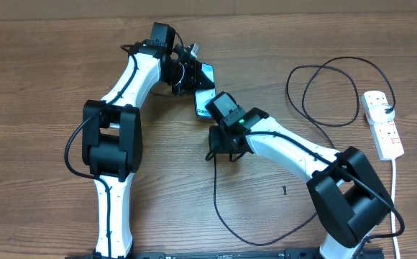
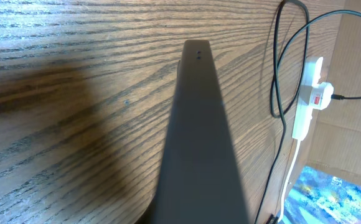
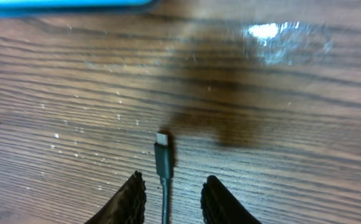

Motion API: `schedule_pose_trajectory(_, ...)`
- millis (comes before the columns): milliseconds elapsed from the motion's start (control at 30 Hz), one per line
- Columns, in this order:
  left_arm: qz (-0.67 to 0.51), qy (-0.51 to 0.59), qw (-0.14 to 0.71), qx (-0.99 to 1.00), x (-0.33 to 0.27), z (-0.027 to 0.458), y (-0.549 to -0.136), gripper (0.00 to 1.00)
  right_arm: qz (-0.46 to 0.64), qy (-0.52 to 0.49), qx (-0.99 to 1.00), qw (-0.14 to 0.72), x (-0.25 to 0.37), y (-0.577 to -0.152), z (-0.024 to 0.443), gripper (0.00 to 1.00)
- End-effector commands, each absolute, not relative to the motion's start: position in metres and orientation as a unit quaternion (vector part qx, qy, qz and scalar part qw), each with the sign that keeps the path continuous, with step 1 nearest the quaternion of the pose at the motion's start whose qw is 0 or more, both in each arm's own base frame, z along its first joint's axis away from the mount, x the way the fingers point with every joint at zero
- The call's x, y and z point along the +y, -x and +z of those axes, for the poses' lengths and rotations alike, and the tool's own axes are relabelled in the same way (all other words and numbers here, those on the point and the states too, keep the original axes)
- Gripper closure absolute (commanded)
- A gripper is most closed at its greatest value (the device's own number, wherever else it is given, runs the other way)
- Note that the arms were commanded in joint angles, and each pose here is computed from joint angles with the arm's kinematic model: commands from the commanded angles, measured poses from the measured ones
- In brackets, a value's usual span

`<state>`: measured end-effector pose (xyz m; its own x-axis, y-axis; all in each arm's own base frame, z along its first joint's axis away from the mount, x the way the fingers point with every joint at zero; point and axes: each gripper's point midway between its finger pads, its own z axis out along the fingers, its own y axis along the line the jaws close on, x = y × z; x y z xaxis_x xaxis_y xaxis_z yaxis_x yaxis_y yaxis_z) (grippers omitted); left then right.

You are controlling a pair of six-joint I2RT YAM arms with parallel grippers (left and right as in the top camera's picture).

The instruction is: Plug charger to phone and switch on socket

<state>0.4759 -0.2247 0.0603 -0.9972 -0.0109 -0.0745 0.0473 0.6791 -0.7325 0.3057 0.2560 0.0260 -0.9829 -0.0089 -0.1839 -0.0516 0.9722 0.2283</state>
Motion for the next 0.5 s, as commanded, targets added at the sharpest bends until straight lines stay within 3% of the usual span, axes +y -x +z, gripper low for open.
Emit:
schedule_pose_trajectory(0, -0.41, -0.024, 0.054, 0.91, -0.224, 0.075, -0.481, 0.96, 0.131, 0.023, 0.988, 0.081, 0.26, -0.299, 0.019, 0.73)
schedule_pose_trajectory(467, -0.399, -0.022, 0.058, 0.915, -0.222, 0.072, -0.483, 0.96, 0.147, 0.028, 0.985, 0.088, 0.264, -0.296, -0.004, 0.78)
